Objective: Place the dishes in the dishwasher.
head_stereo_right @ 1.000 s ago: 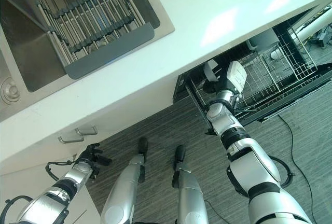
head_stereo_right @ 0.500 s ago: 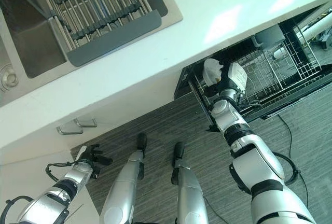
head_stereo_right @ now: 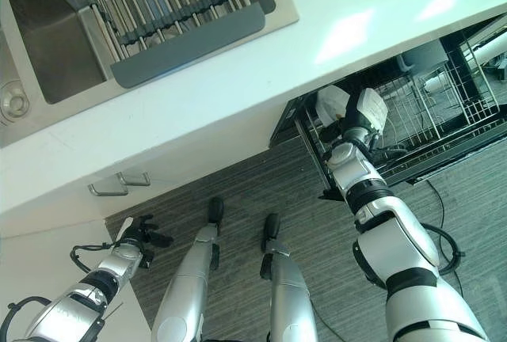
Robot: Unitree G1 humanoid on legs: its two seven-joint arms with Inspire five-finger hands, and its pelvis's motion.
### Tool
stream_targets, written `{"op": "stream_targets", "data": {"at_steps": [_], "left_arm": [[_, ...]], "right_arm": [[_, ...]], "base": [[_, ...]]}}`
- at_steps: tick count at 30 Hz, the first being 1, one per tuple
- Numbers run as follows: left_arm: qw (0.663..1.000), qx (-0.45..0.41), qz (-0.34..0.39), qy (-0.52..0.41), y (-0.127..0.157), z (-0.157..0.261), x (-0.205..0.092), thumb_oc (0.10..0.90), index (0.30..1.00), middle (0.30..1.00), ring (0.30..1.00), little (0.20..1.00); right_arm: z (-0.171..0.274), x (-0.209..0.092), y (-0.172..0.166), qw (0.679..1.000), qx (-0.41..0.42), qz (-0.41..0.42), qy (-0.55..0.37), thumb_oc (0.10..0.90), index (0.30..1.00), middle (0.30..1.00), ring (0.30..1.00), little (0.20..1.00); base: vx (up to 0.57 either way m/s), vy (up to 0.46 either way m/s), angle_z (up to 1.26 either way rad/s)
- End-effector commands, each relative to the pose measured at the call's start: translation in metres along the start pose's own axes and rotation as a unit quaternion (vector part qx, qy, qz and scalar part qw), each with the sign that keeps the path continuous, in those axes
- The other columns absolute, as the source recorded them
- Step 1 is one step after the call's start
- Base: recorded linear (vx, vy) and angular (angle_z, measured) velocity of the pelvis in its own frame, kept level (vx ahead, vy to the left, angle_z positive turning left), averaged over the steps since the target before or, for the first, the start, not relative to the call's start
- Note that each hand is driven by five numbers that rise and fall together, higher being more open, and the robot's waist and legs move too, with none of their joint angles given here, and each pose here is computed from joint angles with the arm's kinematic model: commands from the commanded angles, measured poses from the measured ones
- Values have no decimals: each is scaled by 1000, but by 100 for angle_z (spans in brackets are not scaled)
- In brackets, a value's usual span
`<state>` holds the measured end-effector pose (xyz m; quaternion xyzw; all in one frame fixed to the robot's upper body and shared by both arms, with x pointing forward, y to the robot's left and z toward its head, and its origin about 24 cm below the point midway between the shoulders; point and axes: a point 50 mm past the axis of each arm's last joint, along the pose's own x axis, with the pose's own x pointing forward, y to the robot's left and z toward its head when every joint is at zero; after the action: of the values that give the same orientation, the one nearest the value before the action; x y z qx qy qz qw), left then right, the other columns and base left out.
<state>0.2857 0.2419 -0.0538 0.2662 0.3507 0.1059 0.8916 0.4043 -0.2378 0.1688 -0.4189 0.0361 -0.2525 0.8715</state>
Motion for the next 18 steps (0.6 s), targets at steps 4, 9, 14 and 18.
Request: {"op": "stream_targets", "data": {"at_steps": [4, 9, 14, 18], "left_arm": [[999, 20, 33, 37, 14, -22, -1, 800, 900, 900, 900, 900], [998, 19, 35, 38, 26, -19, 1, 800, 900, 900, 900, 900], [998, 39, 30, 35, 49, -15, 4, 800, 900, 900, 900, 900], [996, 72, 32, 35, 74, -15, 5, 800, 900, 900, 900, 900]], "right_arm": [[-48, 13, -37, 993, 59, 6, 106, 800, 900, 900, 900, 900], [-69, 11, -31, 967, 143, 152, 144, 800, 900, 900, 900, 900], [-98, -1, -30, 911, 87, 359, 184, 800, 900, 900, 900, 900], [-124, -14, -35, 859, 84, 442, 244, 800, 900, 900, 900, 900]], "base": [[-12, 1, 6], [14, -38, 2], [28, -89, 4], [42, -138, 17]]}}
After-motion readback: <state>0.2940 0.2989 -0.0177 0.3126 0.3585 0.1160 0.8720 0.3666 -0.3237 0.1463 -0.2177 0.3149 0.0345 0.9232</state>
